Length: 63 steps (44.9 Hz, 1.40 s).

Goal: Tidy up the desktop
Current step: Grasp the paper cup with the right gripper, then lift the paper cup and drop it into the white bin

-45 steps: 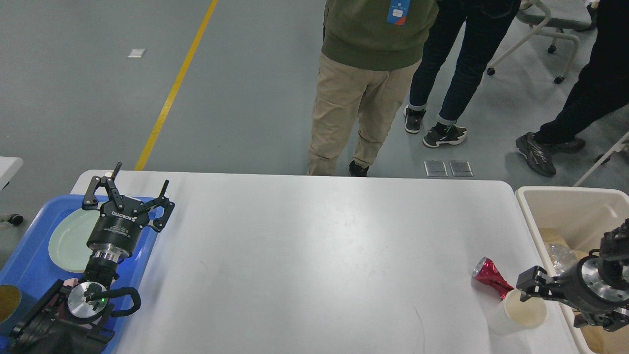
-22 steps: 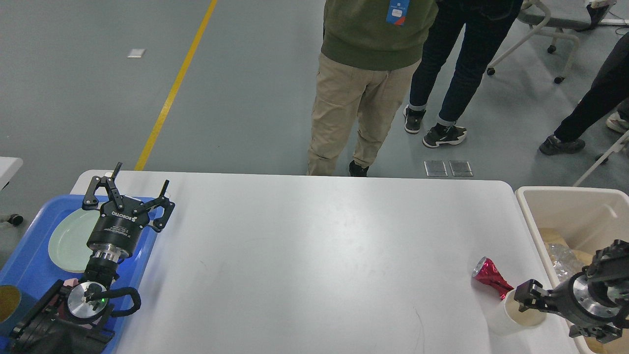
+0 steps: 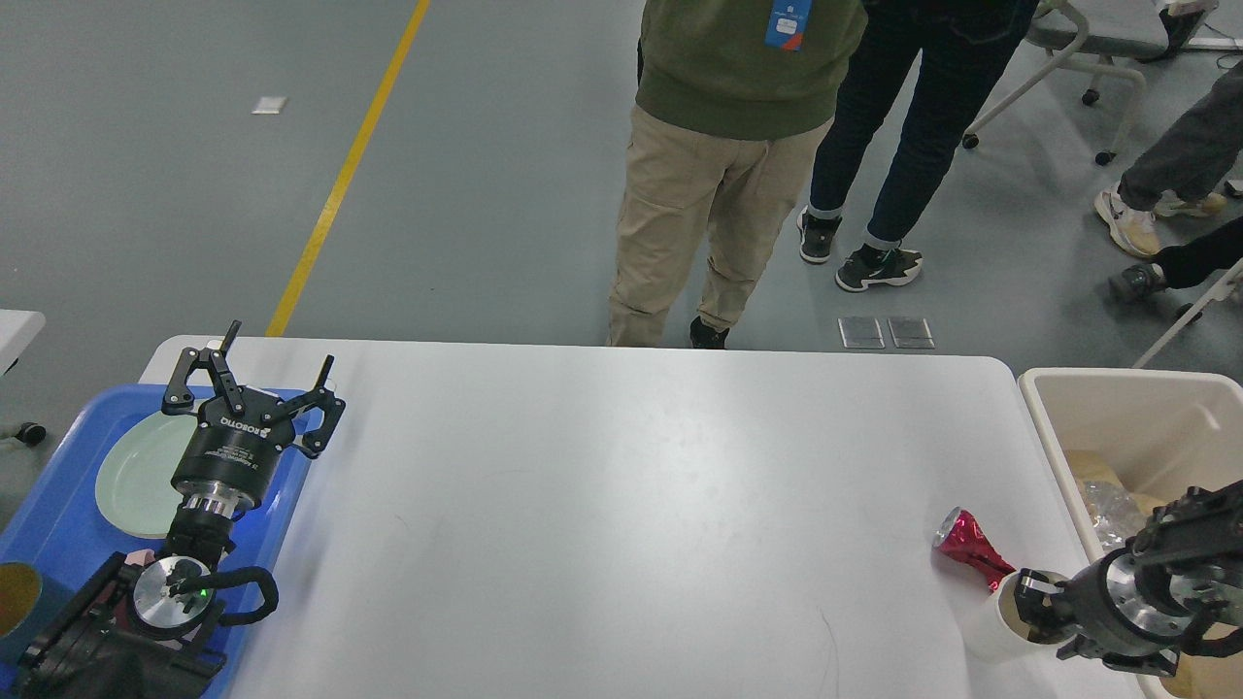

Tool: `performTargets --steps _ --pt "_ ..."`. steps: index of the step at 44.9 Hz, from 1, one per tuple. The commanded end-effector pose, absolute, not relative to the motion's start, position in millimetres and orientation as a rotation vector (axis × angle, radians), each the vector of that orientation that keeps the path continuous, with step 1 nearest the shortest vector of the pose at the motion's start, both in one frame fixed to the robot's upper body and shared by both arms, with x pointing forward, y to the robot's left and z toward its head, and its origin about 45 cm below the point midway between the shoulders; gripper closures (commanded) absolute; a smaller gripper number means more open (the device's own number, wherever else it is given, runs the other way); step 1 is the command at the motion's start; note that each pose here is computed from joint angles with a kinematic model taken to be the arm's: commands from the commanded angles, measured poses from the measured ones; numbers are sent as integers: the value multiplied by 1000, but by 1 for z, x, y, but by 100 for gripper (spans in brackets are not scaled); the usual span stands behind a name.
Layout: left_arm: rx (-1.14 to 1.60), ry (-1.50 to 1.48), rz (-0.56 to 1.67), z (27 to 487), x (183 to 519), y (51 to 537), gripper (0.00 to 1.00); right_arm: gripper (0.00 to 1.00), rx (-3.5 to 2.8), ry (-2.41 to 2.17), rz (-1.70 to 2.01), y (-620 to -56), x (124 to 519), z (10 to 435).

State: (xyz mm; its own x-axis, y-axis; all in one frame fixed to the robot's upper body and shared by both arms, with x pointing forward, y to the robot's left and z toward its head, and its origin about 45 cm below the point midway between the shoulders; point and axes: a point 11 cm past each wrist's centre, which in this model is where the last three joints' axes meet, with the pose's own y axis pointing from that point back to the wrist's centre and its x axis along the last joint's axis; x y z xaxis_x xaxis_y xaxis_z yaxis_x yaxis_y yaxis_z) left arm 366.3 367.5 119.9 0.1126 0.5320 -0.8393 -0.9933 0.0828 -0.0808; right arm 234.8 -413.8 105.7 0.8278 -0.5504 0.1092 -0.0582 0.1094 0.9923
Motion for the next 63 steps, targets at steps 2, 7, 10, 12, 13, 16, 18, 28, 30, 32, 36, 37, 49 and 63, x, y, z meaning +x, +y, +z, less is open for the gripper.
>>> performTargets --steps 2,7,10,12,13,16,18,28,30,32,36,37,49,63 --pt "-794 745 1312 120 366 367 4 100 1432 -522 -394 -413 232 103" --pt "-794 745 1312 120 366 367 4 100 1432 -521 -395 -413 232 103" --pt "-794 745 1312 120 366 367 4 100 1434 -523 -392 -412 233 103" --pt "-794 745 1312 120 366 367 4 100 1436 -525 -391 -412 234 104" --pt "-794 745 1312 120 366 367 4 100 1439 -526 -390 -411 235 104" --pt "-794 745 1312 120 366 367 4 100 1447 -531 -389 -409 237 104" --pt "-794 745 1312 120 366 367 4 100 1448 -532 -389 -408 237 104" --pt "-796 744 1313 120 366 368 4 100 1461 -545 -417 -411 236 113" --pt "-794 745 1312 120 366 367 4 100 1468 -567 -434 -416 237 125" --pt "-794 745 1312 120 366 367 4 100 1486 -578 -451 -417 240 137" --pt "-795 743 1311 120 367 367 4 100 1504 -539 -465 -421 245 175" --pt "-794 745 1312 120 366 367 4 100 1506 -534 -463 -422 247 184" --pt "-794 745 1312 120 366 367 4 100 1543 -546 -464 -411 254 281" --pt "-794 745 1312 120 366 367 4 100 1520 -565 -464 -416 247 296"
